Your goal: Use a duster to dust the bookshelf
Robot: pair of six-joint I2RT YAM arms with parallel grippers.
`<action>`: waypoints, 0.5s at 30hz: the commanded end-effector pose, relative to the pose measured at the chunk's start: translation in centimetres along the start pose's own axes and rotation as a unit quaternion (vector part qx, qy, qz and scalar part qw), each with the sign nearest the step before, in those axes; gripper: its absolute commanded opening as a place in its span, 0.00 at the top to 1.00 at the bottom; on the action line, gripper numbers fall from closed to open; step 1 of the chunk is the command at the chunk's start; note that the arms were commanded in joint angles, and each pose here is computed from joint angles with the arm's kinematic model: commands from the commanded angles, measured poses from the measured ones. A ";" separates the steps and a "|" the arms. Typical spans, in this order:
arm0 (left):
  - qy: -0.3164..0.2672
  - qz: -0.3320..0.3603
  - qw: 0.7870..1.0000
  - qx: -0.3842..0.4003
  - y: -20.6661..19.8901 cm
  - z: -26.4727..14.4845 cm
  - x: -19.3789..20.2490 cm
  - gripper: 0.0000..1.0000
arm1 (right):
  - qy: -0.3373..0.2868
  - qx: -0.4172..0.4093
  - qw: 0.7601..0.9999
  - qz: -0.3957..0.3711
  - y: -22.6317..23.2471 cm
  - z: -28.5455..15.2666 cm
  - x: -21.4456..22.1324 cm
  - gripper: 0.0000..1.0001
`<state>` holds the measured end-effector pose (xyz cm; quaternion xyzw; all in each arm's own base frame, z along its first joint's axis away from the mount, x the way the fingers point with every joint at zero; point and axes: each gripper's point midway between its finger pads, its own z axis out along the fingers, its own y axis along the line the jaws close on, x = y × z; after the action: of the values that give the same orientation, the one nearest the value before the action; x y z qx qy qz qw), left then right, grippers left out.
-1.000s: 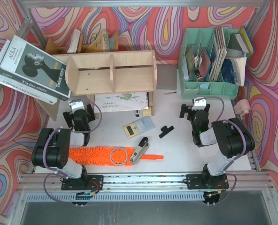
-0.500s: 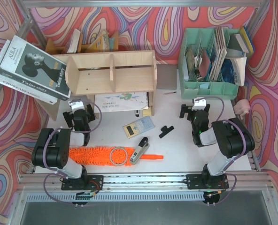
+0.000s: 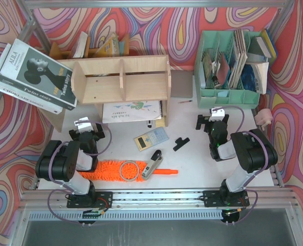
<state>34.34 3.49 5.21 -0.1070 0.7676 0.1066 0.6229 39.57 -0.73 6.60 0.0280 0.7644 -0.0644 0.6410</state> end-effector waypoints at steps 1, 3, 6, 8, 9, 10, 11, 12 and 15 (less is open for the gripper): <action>-0.050 -0.011 0.998 0.025 -0.8 -0.5 -2.1 0.01 | -0.018 -0.011 1.000 -0.006 0.1 -0.5 -0.4 0.01; -0.062 -0.009 0.998 0.012 -0.6 -0.9 -2.8 0.02 | -0.028 -0.017 0.999 -0.006 0.3 -0.9 -0.8 0.01; -0.093 -0.007 0.995 -0.037 0.4 -2.3 -4.8 0.02 | -0.036 -0.023 0.999 -0.009 0.3 -1.4 -1.5 0.01; -0.098 0.016 0.994 -0.049 0.2 -3.1 -5.7 0.02 | -0.036 -0.018 0.999 -0.007 0.2 -1.5 -1.9 0.01; -0.105 0.022 0.992 -0.067 0.4 -3.8 -6.6 0.02 | -0.035 -0.016 0.999 -0.006 0.1 -1.6 -2.1 0.01; -0.108 0.018 0.991 -0.081 0.7 -4.4 -6.9 0.02 | -0.033 -0.021 0.999 -0.007 0.2 -1.7 -2.3 0.01; -0.115 0.006 0.989 -0.089 0.9 -5.0 -7.4 0.01 | -0.030 -0.025 0.999 -0.007 0.4 -1.9 -2.5 0.01; -0.123 -0.007 0.988 -0.097 1.1 -5.7 -7.8 0.02 | -0.026 -0.032 0.999 -0.008 0.7 -2.0 -2.6 0.01; -0.127 -0.008 0.985 -0.114 1.4 -7.2 -8.6 0.02 | -0.026 -0.053 0.998 -0.008 1.8 -2.7 -3.4 0.01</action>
<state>31.55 1.06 15.62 -0.1366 0.6584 0.1336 0.7280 38.01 0.13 9.53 0.0084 0.7452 -0.0471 0.6651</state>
